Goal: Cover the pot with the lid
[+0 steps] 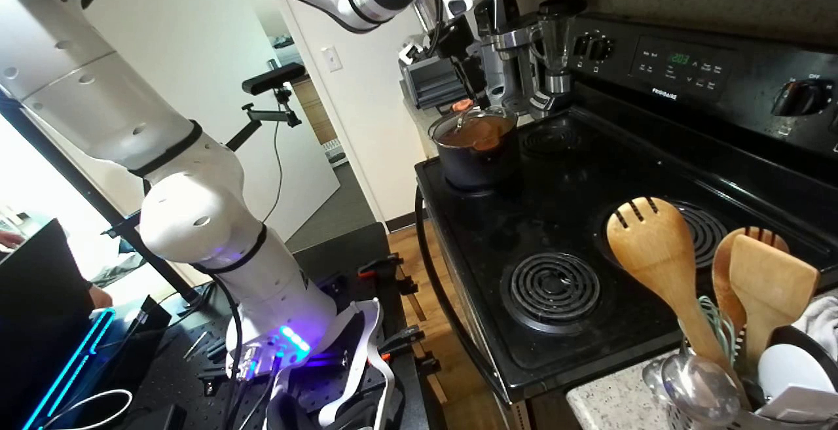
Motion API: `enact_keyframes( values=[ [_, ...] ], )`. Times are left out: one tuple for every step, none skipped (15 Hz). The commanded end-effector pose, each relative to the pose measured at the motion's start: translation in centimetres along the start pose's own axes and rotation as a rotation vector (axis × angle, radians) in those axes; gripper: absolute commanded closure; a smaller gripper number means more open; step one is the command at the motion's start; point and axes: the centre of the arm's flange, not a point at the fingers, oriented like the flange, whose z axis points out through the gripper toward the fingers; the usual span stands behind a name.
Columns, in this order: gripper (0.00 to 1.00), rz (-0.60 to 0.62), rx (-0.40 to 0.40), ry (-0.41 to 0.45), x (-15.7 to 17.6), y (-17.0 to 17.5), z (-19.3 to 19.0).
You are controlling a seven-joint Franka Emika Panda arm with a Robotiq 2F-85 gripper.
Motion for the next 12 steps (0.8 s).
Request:
enact_keyframes(
  values=[
    [0.0,0.033,0.018,-0.018,-1.17,0.76,0.7],
    [0.0,0.031,0.022,-0.019,-1.33,0.73,0.81],
    [0.0,0.03,0.024,-0.013,-1.51,0.61,0.81],
    [0.0,0.018,0.005,-0.028,-0.62,0.37,0.97],
    [0.0,0.017,0.005,-0.029,-0.7,0.36,1.08],
    [0.0,0.017,0.005,-0.028,-0.73,0.36,1.12],
    [0.0,0.017,0.006,-0.027,-0.74,0.35,1.13],
    [0.0,0.017,0.006,-0.027,-0.75,0.35,1.14],
    [0.0,0.017,0.007,-0.027,-0.75,0.35,1.14],
    [0.0,0.017,0.007,-0.027,-0.75,0.35,1.14],
    [0.0,0.017,0.007,-0.027,-0.75,0.35,1.14],
    [0.0,0.017,0.007,-0.027,-0.75,0.34,1.14]
  ],
)
